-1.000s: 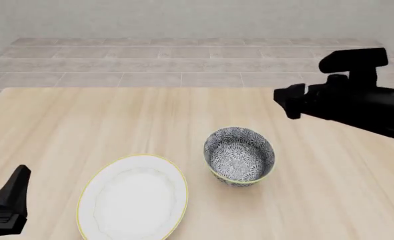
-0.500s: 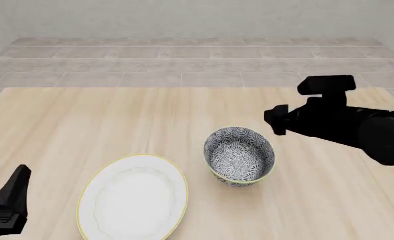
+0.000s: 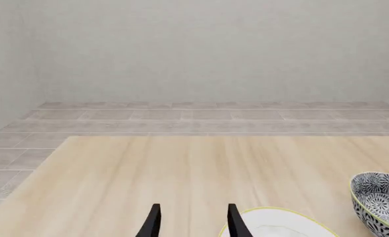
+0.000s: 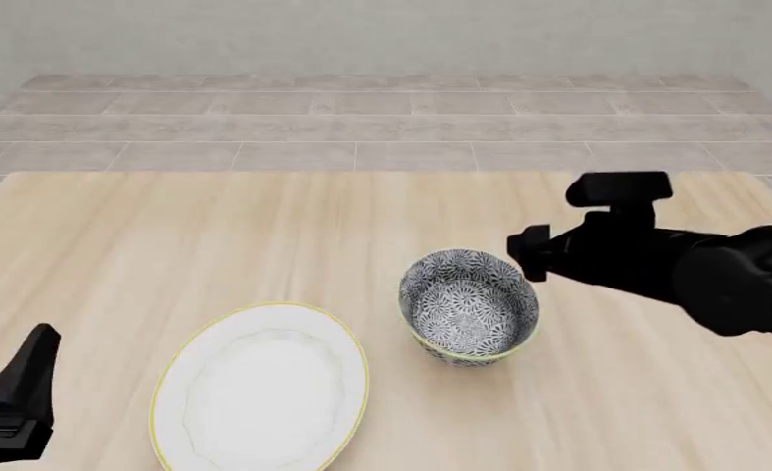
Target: Put the bowl on the plate.
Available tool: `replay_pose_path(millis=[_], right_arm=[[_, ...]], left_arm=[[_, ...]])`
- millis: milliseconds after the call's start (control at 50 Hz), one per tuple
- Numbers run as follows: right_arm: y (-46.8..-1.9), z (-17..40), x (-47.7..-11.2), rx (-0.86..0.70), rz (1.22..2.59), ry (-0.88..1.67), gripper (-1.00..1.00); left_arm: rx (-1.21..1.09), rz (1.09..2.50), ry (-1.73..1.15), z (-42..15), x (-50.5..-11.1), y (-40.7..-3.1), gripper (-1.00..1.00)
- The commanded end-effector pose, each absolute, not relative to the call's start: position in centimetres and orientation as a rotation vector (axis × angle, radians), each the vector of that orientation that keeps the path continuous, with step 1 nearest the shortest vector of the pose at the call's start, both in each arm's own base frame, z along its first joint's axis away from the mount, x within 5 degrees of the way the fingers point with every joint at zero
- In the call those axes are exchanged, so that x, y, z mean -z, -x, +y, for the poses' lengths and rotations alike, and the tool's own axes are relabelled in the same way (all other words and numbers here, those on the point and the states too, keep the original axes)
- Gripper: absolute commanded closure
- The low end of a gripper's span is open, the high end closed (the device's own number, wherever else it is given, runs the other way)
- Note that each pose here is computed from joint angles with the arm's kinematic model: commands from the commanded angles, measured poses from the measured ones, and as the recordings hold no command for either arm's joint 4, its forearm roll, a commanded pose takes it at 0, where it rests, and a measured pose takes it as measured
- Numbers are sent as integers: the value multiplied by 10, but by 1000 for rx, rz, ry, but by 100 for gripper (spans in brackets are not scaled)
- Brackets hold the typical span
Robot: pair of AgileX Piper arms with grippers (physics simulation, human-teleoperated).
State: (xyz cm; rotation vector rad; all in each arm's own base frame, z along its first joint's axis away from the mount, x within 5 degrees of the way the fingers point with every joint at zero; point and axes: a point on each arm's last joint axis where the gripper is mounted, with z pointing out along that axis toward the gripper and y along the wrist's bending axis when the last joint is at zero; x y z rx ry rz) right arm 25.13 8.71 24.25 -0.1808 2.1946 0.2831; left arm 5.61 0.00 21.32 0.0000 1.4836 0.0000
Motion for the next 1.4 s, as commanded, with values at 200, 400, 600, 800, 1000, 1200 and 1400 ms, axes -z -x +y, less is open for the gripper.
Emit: replay_pose_path(millis=[200, 400, 600, 800, 1000, 1200, 1400], right_arm=[[-256, 88, -223, -274, 2233, 180, -100], [-258, 88, -219, -273, 2241, 171, -100], [-261, 88, -208, -273, 2259, 162, -100], [-263, 91, -199, -281, 2275, 155, -100], [-264, 94, -190, -290, 2287, 148, -100], [-263, 94, -183, -294, 2297, 138, -100], [-262, 93, -182, -293, 2297, 131, -100]], left_arm=[[0, 1484, 0, 0, -213, -56, -100], [0, 1484, 0, 0, -213, -56, -100], [0, 1484, 0, 0, -213, -56, -100], [0, 1484, 0, 0, -213, -56, -100], [0, 1484, 0, 0, -213, -56, -100], [0, 1484, 0, 0, -213, -56, -100], [0, 1484, 0, 0, -213, -56, -100]])
